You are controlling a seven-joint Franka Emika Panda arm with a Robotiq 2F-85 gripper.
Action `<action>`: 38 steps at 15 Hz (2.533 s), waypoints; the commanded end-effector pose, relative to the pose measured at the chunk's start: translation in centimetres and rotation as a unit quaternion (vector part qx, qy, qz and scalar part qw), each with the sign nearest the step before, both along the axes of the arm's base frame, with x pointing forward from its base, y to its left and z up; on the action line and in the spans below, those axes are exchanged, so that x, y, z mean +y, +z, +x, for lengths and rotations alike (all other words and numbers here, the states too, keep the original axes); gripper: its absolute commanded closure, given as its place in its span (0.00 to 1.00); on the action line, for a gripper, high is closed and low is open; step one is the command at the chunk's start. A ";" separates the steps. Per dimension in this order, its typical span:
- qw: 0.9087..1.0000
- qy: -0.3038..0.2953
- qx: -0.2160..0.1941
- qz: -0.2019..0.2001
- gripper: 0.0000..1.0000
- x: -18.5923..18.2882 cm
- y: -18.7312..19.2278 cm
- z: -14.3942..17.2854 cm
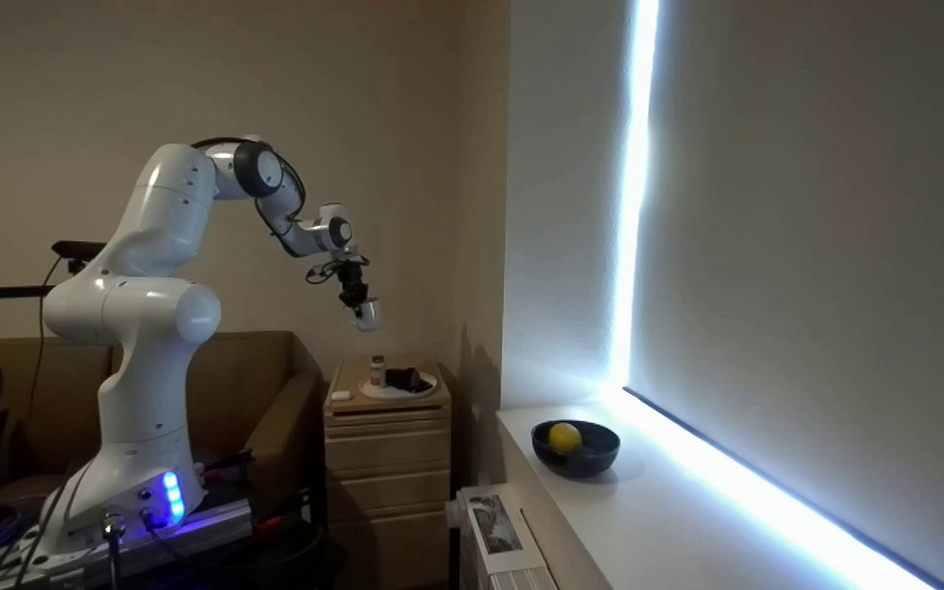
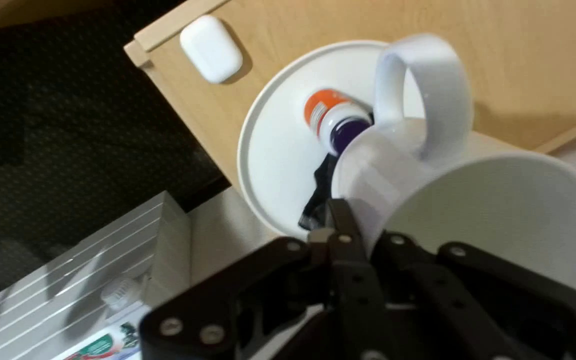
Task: Move the white cup to the window sill
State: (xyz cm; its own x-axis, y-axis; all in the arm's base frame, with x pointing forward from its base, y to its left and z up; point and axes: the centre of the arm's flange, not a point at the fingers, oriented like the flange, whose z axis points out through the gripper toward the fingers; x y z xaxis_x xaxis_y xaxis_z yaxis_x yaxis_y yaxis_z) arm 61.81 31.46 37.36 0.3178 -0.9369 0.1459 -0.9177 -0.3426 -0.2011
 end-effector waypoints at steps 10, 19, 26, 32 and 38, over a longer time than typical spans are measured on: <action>0.990 -0.140 0.032 -0.006 0.99 -8.5 -0.9 0.6; 0.916 -0.393 0.078 -0.028 0.99 -35.0 -8.3 0.4; 0.818 -0.568 0.086 0.003 0.99 -44.5 -9.3 -4.4; 0.778 -0.620 0.101 0.006 0.95 -48.5 -10.5 -5.4; 0.689 -0.719 0.081 0.028 0.99 -51.6 -11.5 -1.0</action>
State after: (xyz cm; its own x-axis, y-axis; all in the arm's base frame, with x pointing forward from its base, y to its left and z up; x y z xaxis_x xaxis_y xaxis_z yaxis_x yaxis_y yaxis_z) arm 57.62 -16.51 26.22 -0.8804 -0.4323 0.1947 -0.4460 0.8945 -0.0308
